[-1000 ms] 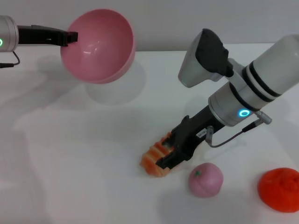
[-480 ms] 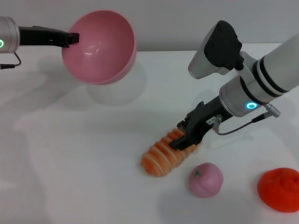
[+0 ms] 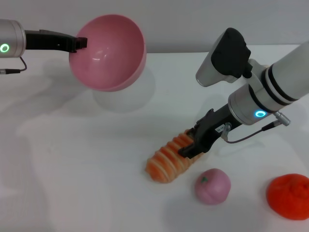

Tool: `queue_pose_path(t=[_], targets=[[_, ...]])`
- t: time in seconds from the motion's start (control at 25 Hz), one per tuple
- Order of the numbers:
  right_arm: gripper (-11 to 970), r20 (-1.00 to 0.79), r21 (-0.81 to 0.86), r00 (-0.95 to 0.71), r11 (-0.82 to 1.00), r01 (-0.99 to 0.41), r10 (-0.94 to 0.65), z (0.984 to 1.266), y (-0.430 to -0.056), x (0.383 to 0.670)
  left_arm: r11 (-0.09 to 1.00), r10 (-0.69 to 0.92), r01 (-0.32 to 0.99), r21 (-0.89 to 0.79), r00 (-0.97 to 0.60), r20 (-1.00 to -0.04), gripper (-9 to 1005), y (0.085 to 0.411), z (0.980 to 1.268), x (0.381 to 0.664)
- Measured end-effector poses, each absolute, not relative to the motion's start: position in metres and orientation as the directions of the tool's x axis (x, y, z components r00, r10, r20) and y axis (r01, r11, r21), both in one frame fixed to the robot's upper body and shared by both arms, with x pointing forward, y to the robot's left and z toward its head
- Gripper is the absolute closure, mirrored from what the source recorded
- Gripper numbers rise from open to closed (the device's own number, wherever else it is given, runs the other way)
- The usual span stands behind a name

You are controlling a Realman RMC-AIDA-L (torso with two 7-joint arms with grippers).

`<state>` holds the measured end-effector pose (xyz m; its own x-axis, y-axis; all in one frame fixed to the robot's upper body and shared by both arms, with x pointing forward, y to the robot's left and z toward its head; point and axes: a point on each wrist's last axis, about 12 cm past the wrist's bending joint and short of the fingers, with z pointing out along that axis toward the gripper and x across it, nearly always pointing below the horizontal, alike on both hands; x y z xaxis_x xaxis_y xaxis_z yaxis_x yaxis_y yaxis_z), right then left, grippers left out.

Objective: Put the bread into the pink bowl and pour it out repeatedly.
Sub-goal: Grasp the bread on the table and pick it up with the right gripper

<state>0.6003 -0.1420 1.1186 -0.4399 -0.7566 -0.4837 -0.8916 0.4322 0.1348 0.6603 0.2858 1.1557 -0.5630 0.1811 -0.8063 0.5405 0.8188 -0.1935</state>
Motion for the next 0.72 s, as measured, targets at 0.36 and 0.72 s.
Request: queue_pose_path(t=[0.36, 0.72], targets=[[333, -0.475, 0.139, -0.468, 0.462, -0.876, -0.745, 1.108, -0.145, 0.601, 0.81, 0.18, 0.55, -0.205, -0.566, -0.804, 962, 0.28, 1.154, 0.659], [334, -0.469, 0.135, -0.472, 0.467, -0.874, -0.746, 1.102, -0.143, 0.601, 0.802, 0.184, 0.559, -0.209, -0.564, -0.805, 962, 0.277, 1.155, 0.659]])
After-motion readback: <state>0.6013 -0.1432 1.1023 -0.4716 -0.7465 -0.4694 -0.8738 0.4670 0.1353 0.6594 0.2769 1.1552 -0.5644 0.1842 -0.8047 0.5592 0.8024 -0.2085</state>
